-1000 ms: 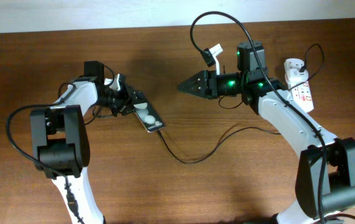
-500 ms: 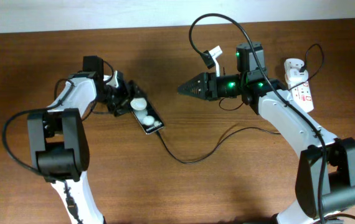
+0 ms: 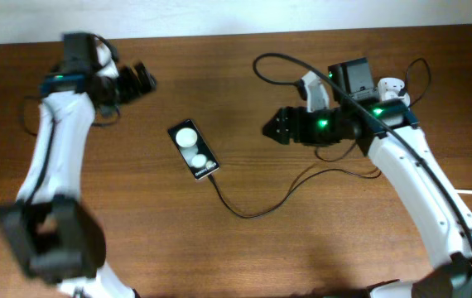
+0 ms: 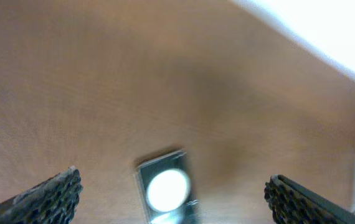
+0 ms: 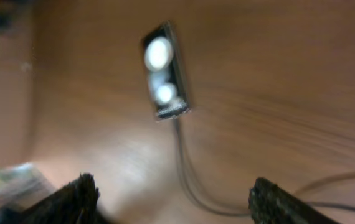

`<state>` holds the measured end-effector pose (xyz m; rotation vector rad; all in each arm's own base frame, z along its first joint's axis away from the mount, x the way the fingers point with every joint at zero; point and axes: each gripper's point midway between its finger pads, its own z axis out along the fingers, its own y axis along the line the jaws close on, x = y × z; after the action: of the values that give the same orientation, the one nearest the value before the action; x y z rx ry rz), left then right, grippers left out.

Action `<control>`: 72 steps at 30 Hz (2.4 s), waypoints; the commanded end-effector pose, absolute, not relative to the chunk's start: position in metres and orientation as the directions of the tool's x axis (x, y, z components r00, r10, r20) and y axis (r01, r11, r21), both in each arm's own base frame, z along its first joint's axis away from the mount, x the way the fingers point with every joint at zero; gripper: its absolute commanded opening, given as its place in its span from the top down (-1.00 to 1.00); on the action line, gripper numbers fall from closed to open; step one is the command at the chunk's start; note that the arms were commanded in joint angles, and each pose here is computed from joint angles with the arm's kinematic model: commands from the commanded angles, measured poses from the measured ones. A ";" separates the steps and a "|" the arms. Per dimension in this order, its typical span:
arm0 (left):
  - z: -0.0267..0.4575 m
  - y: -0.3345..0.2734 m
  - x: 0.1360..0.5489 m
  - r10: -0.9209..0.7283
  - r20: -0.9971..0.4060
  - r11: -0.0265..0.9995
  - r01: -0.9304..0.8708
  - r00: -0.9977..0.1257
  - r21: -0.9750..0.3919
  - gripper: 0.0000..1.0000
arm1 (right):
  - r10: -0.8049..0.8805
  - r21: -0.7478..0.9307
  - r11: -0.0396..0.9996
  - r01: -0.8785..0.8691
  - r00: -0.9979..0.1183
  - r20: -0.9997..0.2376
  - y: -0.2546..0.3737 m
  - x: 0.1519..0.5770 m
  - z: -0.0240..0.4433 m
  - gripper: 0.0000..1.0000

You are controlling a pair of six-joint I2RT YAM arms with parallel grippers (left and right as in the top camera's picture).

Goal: Plug charger to phone and switch on socket

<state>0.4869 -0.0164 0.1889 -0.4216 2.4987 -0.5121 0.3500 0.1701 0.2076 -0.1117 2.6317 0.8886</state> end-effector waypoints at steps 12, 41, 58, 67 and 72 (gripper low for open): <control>0.311 -0.016 0.455 -0.374 -0.660 0.895 -0.068 -0.652 -0.440 -0.98 | 0.441 0.295 0.895 0.334 -0.767 -0.467 -0.093 0.375 0.251 0.92; 0.311 -0.016 0.455 -0.374 -0.660 0.895 -0.068 -0.652 -0.440 -0.99 | 0.624 0.493 0.757 0.430 -0.700 -0.347 -0.205 0.483 0.038 0.92; 0.311 -0.016 0.455 -0.374 -0.660 0.895 -0.068 -0.652 -0.440 -0.98 | 0.558 0.486 0.787 0.379 -0.773 -0.301 -0.169 0.488 0.008 0.92; 0.311 -0.016 0.455 -0.373 -0.660 0.895 -0.068 -0.652 -0.440 -0.98 | 0.555 0.484 0.771 0.414 -0.809 -0.191 -0.138 0.475 -0.001 0.92; 0.311 -0.016 0.455 -0.374 -0.660 0.895 -0.068 -0.652 -0.440 -0.98 | 0.581 0.484 0.738 0.470 -0.808 -0.101 -0.129 0.465 -0.021 0.92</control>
<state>0.4543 -0.0184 0.3153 -0.3219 2.2410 -0.5037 0.4799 -0.1824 0.0260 0.8112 2.5468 0.5018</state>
